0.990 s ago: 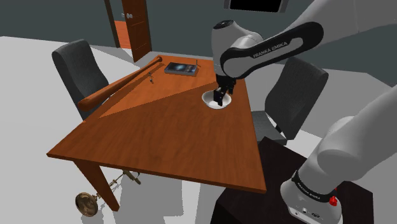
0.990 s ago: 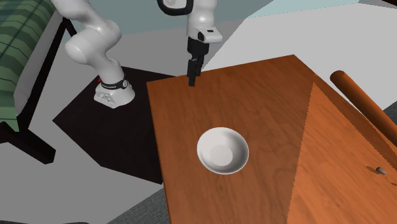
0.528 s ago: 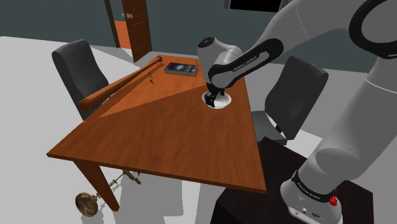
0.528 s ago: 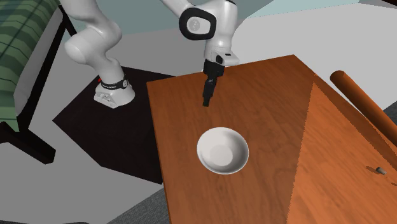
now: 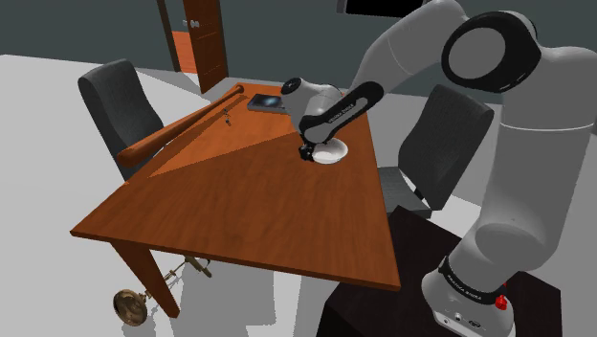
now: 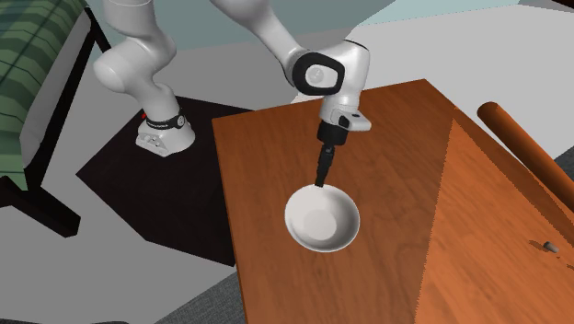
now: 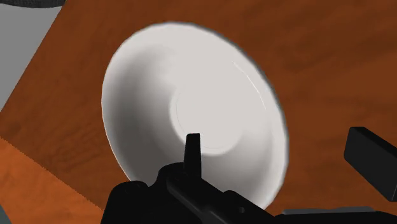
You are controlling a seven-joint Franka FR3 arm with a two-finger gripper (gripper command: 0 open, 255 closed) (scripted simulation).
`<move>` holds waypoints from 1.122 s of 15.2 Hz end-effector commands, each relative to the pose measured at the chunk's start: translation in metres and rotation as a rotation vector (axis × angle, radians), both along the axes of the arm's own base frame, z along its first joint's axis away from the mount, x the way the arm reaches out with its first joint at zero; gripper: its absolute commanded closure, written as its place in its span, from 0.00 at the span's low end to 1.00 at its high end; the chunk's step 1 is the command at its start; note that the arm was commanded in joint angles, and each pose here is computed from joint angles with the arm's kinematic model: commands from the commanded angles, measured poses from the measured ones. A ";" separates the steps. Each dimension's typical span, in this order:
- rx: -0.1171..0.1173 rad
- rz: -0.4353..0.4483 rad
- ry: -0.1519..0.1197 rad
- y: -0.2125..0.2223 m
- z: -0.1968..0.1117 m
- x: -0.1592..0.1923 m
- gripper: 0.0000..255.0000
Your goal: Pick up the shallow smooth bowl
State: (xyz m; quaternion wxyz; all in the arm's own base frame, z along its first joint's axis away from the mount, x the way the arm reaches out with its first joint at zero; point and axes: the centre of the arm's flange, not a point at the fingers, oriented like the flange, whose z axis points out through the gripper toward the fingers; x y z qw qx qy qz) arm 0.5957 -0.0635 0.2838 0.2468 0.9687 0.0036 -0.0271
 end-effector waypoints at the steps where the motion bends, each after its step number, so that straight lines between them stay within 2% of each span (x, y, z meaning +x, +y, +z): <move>1: -0.034 -0.002 0.001 -0.008 -0.017 0.021 0.00; 9: -0.036 -0.002 0.001 -0.009 -0.058 0.022 0.00; 11: -0.036 -0.002 0.001 -0.009 -0.058 0.022 0.00; 12: -0.036 -0.002 0.001 -0.009 -0.058 0.022 1.00; 17: -0.036 -0.002 0.001 -0.009 -0.058 0.022 1.00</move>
